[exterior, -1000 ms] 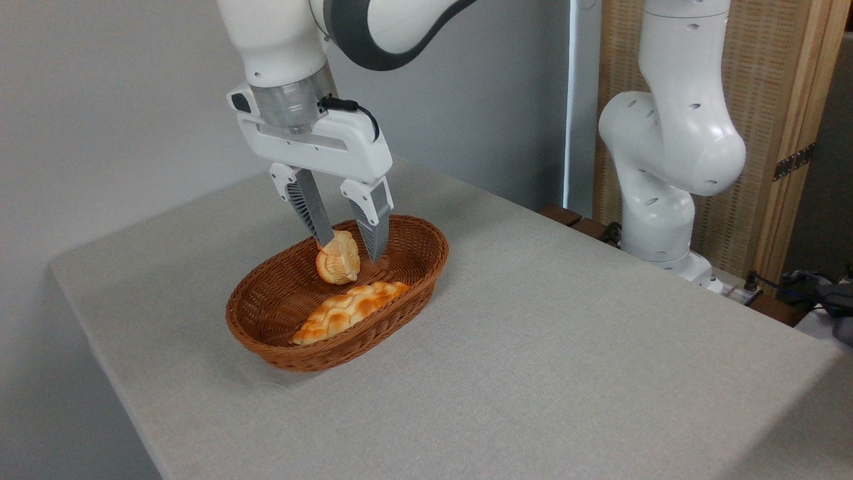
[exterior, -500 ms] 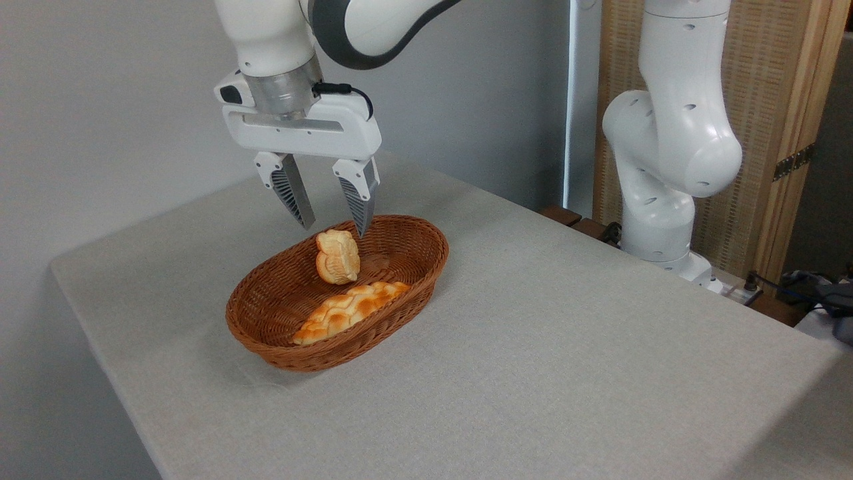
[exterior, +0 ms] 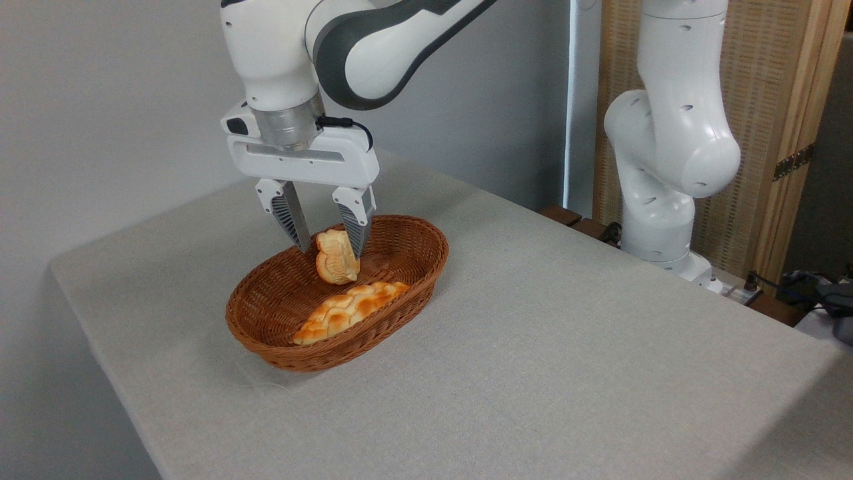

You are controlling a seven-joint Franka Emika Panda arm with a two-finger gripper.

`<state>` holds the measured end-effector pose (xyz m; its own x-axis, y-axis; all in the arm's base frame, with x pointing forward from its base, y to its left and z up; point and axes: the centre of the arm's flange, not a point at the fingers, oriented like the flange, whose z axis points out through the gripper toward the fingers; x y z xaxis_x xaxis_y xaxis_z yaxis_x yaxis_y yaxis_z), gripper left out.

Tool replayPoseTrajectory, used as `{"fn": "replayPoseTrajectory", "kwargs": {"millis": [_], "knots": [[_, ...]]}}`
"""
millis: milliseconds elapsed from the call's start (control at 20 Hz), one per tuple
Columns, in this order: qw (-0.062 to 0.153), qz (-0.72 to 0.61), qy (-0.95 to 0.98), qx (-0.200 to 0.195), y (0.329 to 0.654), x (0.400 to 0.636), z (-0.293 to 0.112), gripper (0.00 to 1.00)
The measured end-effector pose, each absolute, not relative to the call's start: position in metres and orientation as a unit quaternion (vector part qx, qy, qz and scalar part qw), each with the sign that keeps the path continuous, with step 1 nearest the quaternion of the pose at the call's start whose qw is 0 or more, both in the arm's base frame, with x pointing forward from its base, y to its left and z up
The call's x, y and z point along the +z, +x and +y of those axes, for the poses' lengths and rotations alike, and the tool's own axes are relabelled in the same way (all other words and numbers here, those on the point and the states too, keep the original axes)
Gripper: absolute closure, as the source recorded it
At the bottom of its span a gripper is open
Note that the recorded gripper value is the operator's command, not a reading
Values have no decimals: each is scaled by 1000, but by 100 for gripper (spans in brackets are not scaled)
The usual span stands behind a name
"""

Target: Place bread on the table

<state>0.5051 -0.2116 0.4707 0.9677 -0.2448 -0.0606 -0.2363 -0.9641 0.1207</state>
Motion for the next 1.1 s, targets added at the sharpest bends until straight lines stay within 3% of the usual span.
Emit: {"fn": "replayPoseTrajectory", "kwargs": {"millis": [300,550,1100], "knots": [[53,-133,989,-50,497,458,-223,2],[52,-134,988,-51,497,457,-224,64],[51,-134,988,-53,498,454,-224,66]]}}
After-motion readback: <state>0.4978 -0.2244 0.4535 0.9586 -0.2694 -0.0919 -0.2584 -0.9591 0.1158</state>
